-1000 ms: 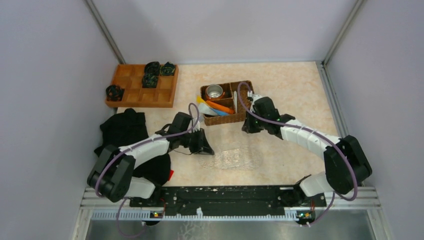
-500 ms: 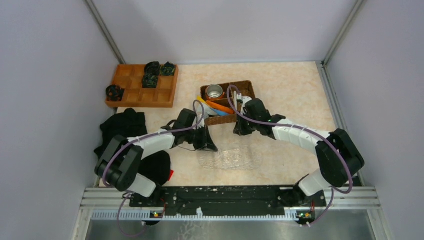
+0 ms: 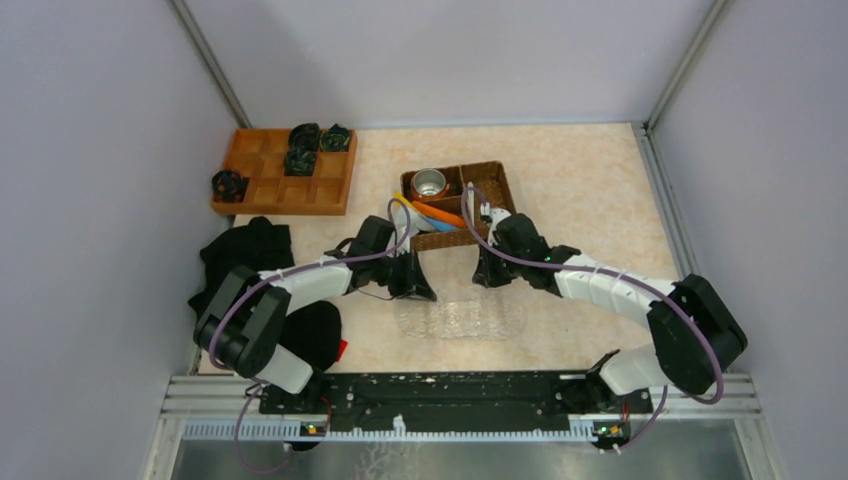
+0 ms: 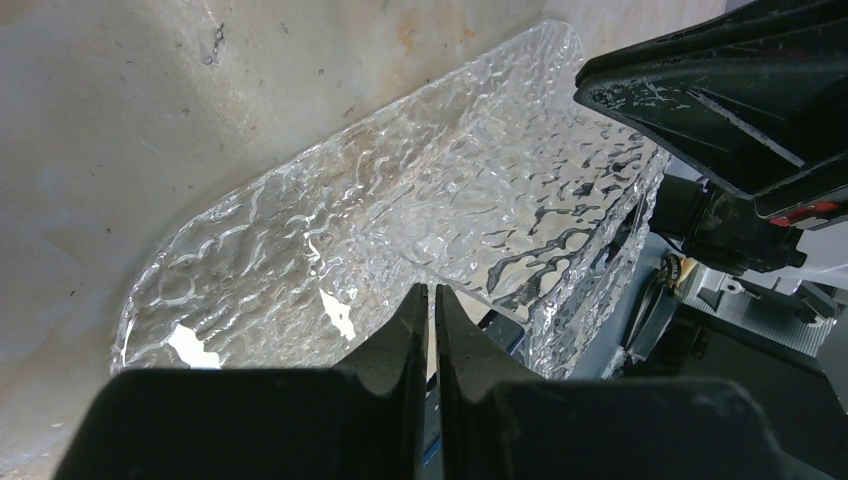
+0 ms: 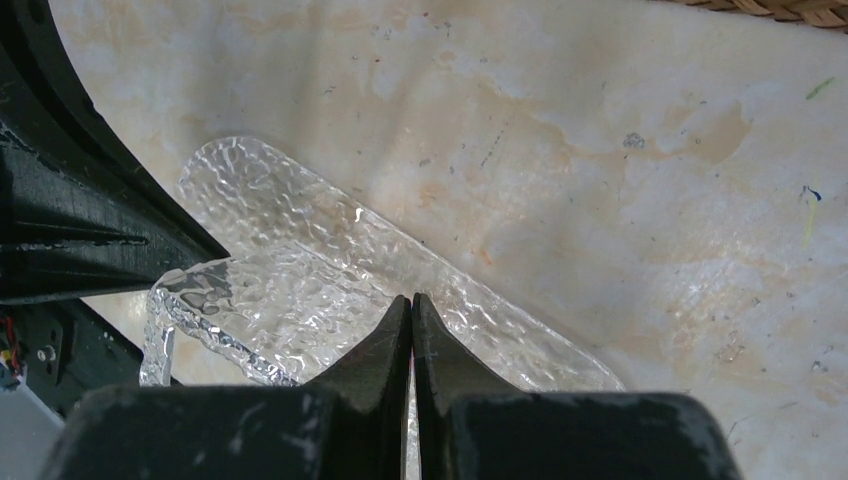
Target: Prepare toiletry sets of a toothbrush and toothpaste on the tray
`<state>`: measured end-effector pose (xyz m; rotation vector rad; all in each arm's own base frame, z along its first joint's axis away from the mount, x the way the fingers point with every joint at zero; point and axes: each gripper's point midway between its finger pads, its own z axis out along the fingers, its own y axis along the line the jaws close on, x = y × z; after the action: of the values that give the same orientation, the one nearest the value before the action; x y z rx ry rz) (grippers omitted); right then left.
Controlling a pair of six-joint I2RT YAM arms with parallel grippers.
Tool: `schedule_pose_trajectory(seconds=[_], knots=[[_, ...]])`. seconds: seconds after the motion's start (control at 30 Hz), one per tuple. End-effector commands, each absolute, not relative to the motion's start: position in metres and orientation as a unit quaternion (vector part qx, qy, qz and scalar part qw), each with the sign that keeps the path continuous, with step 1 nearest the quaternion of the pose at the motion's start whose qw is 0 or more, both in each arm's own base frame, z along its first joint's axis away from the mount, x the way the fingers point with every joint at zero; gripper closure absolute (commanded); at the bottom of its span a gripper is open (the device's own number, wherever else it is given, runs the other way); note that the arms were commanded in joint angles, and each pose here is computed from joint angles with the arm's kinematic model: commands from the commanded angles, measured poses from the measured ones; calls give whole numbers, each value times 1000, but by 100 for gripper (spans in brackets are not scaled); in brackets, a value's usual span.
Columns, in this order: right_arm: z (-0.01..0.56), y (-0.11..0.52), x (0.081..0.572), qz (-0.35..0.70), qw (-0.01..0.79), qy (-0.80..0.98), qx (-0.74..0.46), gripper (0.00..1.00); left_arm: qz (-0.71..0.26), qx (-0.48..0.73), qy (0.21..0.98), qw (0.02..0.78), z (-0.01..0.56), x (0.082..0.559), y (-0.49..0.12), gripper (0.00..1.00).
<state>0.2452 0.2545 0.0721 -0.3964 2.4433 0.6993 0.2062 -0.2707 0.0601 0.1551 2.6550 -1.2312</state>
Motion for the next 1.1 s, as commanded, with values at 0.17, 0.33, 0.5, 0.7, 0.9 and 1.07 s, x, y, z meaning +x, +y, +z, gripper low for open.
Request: schedule_pose_trajectory(seconds=[0.17, 0.33, 0.5, 0.7, 0.9, 1.07], knots=[[88, 255, 241, 273, 308, 900, -145, 100, -418, 62, 898, 121, 63, 217, -277, 90], [87, 255, 240, 273, 307, 900, -146, 100, -417, 63, 899, 121, 63, 220, -278, 90], [86, 254, 241, 270, 309, 900, -145, 100, -415, 64, 899, 121, 64, 223, -280, 91], [85, 245, 245, 246, 319, 905, -139, 100, -410, 66, 901, 127, 68, 225, -278, 92], [89, 213, 263, 190, 345, 913, -103, 100, -394, 67, 907, 136, 69, 228, -272, 91], [99, 182, 274, 161, 369, 913, -70, 98, -386, 64, 909, 146, 72, 235, -268, 91]])
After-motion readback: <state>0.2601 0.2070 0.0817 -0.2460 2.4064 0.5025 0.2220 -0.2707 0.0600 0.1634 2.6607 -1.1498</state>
